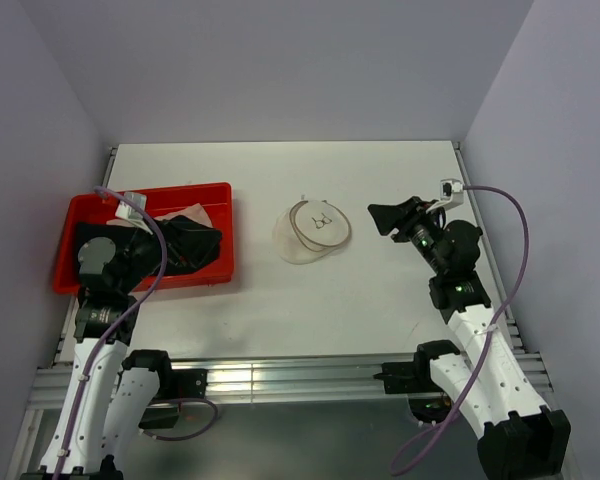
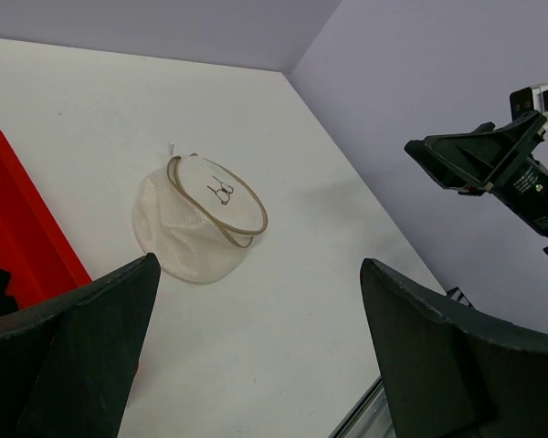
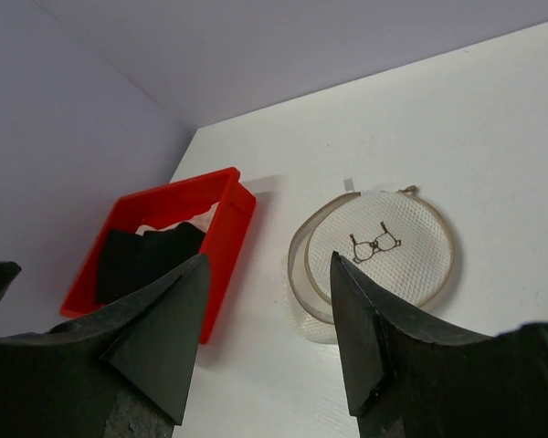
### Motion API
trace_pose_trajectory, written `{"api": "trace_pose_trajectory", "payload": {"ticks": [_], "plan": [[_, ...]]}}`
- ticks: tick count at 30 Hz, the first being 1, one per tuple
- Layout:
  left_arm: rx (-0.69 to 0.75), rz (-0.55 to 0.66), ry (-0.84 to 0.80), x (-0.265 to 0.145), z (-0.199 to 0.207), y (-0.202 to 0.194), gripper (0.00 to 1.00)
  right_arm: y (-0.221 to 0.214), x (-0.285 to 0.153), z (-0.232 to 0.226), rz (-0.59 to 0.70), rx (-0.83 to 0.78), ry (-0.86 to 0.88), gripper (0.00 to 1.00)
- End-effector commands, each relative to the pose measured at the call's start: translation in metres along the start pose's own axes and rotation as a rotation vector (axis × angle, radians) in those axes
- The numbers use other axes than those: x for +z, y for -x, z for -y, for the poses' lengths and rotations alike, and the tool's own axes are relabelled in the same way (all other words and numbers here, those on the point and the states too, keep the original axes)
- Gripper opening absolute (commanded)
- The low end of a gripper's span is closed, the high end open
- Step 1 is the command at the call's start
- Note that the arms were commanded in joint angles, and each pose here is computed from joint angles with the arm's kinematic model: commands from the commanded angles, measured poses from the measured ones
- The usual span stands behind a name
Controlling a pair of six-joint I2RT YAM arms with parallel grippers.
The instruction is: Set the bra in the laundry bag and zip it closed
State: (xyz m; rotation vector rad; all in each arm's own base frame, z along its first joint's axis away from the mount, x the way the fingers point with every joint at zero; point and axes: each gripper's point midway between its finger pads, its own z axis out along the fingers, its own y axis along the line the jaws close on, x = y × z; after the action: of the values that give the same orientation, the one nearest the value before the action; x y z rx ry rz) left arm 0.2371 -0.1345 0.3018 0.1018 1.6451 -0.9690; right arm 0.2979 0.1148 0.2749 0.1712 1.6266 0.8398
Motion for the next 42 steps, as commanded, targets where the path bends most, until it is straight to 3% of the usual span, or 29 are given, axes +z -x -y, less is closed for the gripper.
{"api": "trace_pose_trajectory", "payload": {"ticks": [1, 7, 10, 11, 13, 15, 16, 17, 19, 20, 23, 28, 31, 34, 42], "plan": [[0.027, 0.047, -0.006, -0.001, 0.008, 0.019, 0.99, 0.010, 0.003, -0.006, 0.019, -0.029, 0.019, 0.62], [-0.144, 0.109, -0.149, 0.005, 0.024, 0.014, 0.99, 0.001, 0.007, 0.007, -0.020, -0.036, -0.040, 0.54], [-0.211, 0.052, -0.176, 0.023, 0.025, -0.001, 0.99, -0.007, 0.010, 0.017, -0.041, -0.024, -0.077, 0.45], [-0.221, 0.024, -0.176, 0.033, 0.026, -0.006, 0.99, -0.017, 0.012, 0.022, -0.061, 0.000, -0.089, 0.38], [-0.197, -0.050, -0.220, 0.046, 0.051, -0.027, 0.99, -0.027, 0.017, 0.027, -0.070, 0.026, -0.088, 0.37], [-0.163, -0.060, -0.118, 0.067, 0.050, -0.034, 0.87, -0.049, 0.020, 0.047, -0.120, 0.050, -0.150, 0.35], [-0.150, -0.087, -0.147, 0.073, 0.074, -0.040, 0.74, -0.051, 0.021, 0.058, -0.110, 0.047, -0.201, 0.33], [-0.149, -0.088, -0.052, 0.089, 0.061, -0.049, 0.67, -0.059, 0.022, 0.069, -0.127, 0.054, -0.243, 0.29], [-0.141, -0.139, -0.014, 0.100, 0.068, -0.072, 0.55, -0.062, 0.025, 0.078, -0.124, 0.054, -0.281, 0.28], [-0.135, -0.148, 0.060, 0.114, 0.057, -0.081, 0.54, -0.067, 0.027, 0.086, -0.134, 0.054, -0.315, 0.28], [-0.113, -0.211, 0.167, 0.137, 0.048, -0.116, 0.54, -0.076, 0.032, 0.097, -0.150, 0.048, -0.364, 0.28], [-0.089, -0.197, 0.336, 0.165, 0.017, -0.140, 0.61, -0.100, 0.041, 0.106, -0.224, 0.031, -0.400, 0.31], [-0.071, -0.219, 0.395, 0.179, 0.000, -0.161, 0.63, -0.115, 0.045, 0.114, -0.264, 0.032, -0.442, 0.44], [-0.055, -0.235, 0.422, 0.188, -0.010, -0.176, 0.64, -0.134, 0.051, 0.116, -0.308, 0.073, -0.436, 0.53], [-0.055, -0.225, 0.413, 0.201, -0.021, -0.196, 0.65, -0.163, 0.073, 0.120, -0.326, 0.137, -0.478, 0.55]]}}
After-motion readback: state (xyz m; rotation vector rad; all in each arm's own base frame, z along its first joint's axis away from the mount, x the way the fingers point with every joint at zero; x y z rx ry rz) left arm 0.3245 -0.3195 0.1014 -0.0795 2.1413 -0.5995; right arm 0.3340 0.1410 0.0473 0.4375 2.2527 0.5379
